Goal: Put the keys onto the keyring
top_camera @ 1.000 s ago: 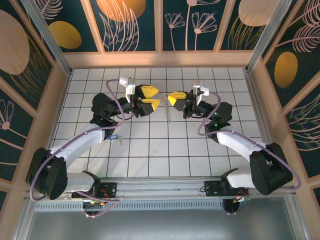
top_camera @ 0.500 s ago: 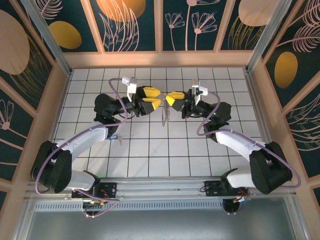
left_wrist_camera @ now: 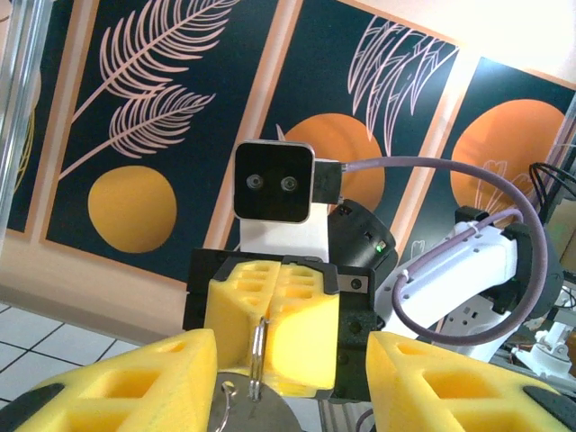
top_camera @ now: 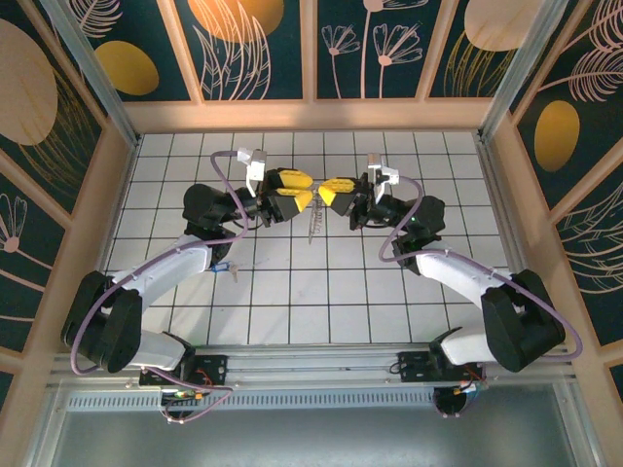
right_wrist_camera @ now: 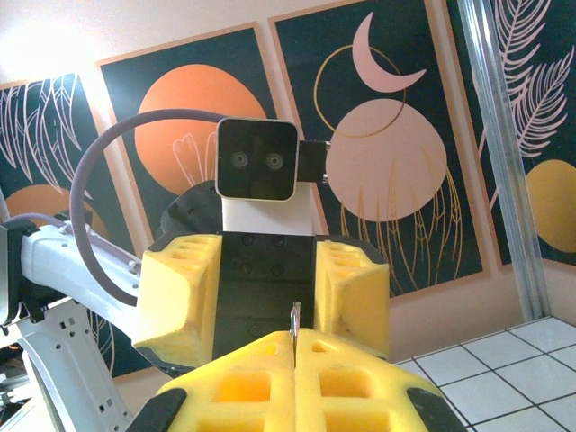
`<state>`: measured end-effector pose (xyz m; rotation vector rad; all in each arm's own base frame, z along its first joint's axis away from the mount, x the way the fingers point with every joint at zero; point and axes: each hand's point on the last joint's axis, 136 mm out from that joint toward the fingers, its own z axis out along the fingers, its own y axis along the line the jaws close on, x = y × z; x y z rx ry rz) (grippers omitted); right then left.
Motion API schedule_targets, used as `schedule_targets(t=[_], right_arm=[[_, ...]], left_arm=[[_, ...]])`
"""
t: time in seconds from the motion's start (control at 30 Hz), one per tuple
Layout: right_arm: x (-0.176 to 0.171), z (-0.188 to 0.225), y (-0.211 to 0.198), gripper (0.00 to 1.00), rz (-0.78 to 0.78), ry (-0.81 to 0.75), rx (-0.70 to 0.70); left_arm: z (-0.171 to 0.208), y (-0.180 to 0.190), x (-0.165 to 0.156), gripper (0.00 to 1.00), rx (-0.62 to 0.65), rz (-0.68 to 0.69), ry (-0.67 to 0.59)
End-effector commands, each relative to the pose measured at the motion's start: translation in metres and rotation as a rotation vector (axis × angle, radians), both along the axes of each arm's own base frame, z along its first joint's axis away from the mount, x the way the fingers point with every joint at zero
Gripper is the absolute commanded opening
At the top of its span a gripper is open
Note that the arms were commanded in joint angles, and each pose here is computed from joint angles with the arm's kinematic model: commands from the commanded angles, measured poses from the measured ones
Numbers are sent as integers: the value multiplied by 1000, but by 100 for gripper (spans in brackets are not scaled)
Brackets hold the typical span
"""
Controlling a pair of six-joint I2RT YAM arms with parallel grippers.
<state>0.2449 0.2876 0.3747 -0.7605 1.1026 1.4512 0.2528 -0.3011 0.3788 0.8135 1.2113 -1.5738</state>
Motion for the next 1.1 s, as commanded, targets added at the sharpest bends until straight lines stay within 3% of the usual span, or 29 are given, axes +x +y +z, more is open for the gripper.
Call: schedule_targets(t=[0.0, 0.9, 1.07], right_arm=[[-12, 22, 0, 0, 26, -92, 41], [-14, 20, 5, 0, 39, -95, 22], [-14, 19, 5, 0, 37, -93, 17]], left_arm=[[13, 2, -3, 44, -22, -15, -48], [5, -1, 10, 20, -6, 24, -20], [4, -1, 13, 10, -2, 32, -17]])
